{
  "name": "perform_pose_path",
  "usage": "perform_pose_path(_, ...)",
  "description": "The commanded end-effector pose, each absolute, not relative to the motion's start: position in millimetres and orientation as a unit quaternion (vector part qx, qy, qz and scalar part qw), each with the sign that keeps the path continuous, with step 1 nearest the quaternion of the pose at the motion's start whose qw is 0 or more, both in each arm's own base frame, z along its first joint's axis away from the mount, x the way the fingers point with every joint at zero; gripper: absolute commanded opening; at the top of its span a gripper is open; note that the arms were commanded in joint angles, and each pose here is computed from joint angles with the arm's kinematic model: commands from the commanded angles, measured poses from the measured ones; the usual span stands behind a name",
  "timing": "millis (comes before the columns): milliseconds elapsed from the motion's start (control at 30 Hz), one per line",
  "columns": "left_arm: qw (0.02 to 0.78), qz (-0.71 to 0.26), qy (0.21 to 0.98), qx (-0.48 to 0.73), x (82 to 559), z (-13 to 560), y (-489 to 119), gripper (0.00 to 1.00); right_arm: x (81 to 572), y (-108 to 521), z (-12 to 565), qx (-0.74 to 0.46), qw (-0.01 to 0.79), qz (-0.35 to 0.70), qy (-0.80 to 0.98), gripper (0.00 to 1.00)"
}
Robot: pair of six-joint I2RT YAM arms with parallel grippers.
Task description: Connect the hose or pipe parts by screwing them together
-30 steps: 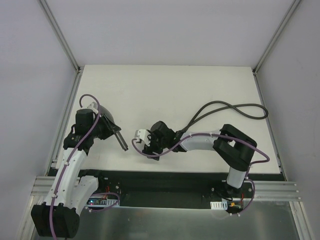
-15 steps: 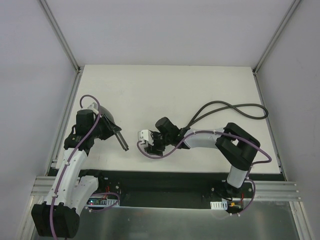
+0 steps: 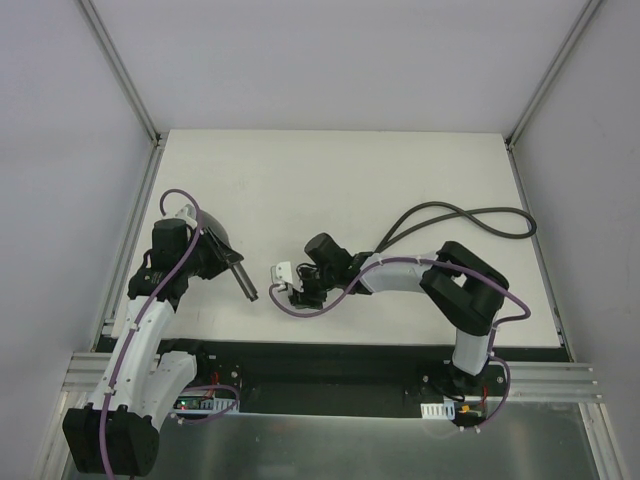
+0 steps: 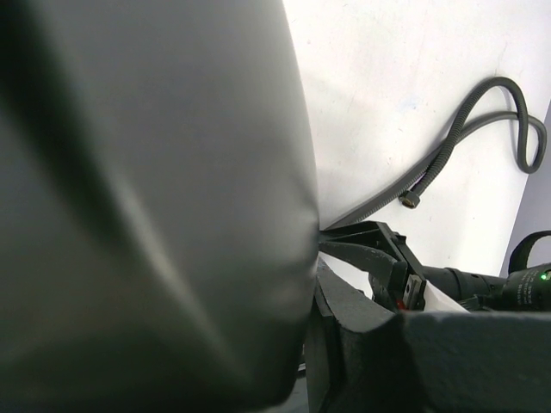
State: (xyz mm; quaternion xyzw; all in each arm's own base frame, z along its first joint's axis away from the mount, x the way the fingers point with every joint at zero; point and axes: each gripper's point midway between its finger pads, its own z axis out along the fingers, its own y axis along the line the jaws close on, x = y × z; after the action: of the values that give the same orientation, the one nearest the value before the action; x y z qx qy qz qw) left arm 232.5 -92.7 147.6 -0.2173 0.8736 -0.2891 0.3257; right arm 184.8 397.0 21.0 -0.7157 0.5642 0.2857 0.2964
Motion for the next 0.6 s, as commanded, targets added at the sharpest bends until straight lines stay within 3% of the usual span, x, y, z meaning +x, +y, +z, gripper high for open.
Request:
perform_pose_path(0,0.358,-0.313,0.857,-0.198,242,166,-97,0.00,179,409,27,-0.731,0.299,0.300,0.536,0.51)
perform_pose_path(233,0.357,-0.316,0.856,-0.200,242,166,-98,0.00,180,412,21,-0.736,0.302,0.287,0.534,0.43)
perform_pose_path(267,0.357,-0.318,0.855,-0.200,242,166,-98,0.00,180,412,20,-0.736,0.303,0.287,0.534,0.40)
perform_pose_path(367,0.357,-0.327,0.851,-0.204,242,169,-101,0.00,181,416,24,-0.727,0.323,0.277,0.539,0.08)
perform_pose_path(433,0.369,-0.344,0.836,-0.213,247,181,-103,0.00,195,419,38,-0.701,0.359,0.247,0.564,0.01)
perform_pose_path(567,0.409,-0.401,0.789,-0.223,266,228,-112,0.00,199,431,120,-0.622,0.456,0.248,0.587,0.01)
